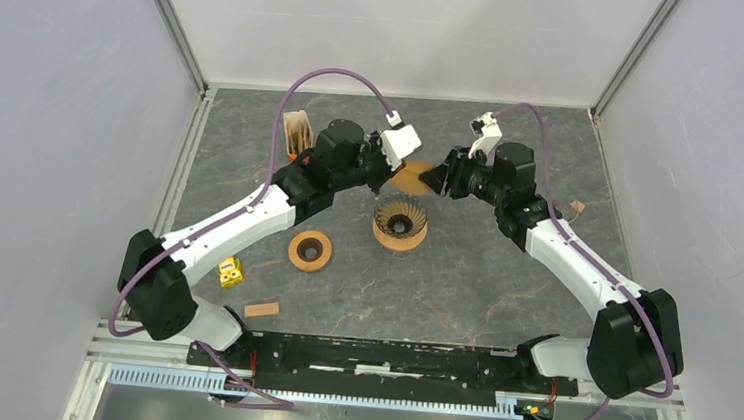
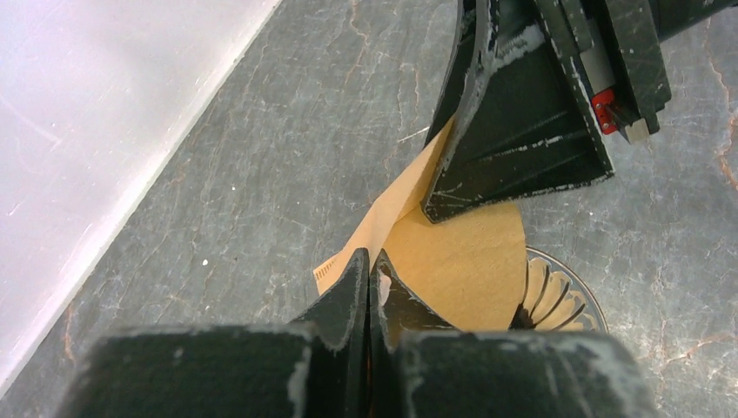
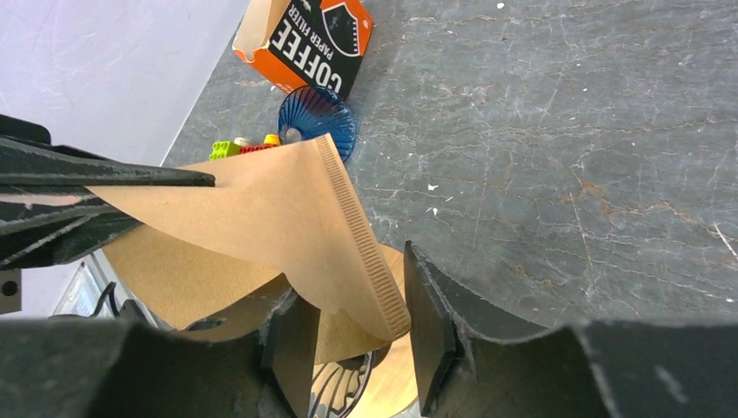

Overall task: Place the coffee filter in the dripper
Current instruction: Pick up the coffee filter from the coffee filter holder.

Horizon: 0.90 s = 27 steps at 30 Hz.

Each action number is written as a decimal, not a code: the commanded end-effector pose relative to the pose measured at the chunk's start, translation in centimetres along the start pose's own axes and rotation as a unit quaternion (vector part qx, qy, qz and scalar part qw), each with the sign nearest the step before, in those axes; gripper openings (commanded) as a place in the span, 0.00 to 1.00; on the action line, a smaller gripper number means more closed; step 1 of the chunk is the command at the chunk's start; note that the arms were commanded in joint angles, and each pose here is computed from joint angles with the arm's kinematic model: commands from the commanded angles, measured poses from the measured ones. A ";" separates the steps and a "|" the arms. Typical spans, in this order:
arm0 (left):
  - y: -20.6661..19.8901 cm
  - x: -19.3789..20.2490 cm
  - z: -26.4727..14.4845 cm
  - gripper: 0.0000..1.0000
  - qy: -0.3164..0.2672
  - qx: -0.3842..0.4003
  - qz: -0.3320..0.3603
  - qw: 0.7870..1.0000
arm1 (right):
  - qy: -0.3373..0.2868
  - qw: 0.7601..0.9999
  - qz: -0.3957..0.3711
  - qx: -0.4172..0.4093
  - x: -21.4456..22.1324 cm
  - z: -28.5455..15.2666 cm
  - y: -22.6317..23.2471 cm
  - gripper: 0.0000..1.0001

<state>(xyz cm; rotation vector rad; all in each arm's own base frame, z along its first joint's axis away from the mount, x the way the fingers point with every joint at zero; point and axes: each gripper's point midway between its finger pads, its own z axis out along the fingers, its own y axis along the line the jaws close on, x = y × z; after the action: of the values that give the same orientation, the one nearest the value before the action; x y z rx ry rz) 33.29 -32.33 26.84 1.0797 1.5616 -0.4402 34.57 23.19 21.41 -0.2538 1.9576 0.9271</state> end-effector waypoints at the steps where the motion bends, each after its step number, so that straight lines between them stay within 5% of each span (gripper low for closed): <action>1: 0.0 -2.4 -1.1 0.02 -0.043 -0.001 -0.014 0.999 | -0.015 1.000 -0.001 -0.014 -0.8 0.1 0.4 0.42; 16: -0.1 -2.8 -1.1 0.02 -0.047 0.000 -0.026 0.999 | -0.022 0.999 -0.021 0.009 -1.4 -0.1 -0.3 0.00; 20: 0.1 -2.9 -1.1 0.02 -0.048 -0.006 -0.031 0.998 | -0.025 0.999 -0.027 0.014 -1.5 -0.3 -0.5 0.02; 27: 0.3 -3.0 -1.0 0.02 -0.049 -0.010 -0.036 0.998 | -0.030 0.999 -0.044 0.006 -1.6 -0.6 -0.1 0.37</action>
<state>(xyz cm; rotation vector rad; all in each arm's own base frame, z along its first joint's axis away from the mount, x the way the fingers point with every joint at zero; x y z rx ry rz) 32.78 -32.35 26.31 1.0633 1.5891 -0.4774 34.96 22.80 21.33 -0.2751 1.9431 0.8900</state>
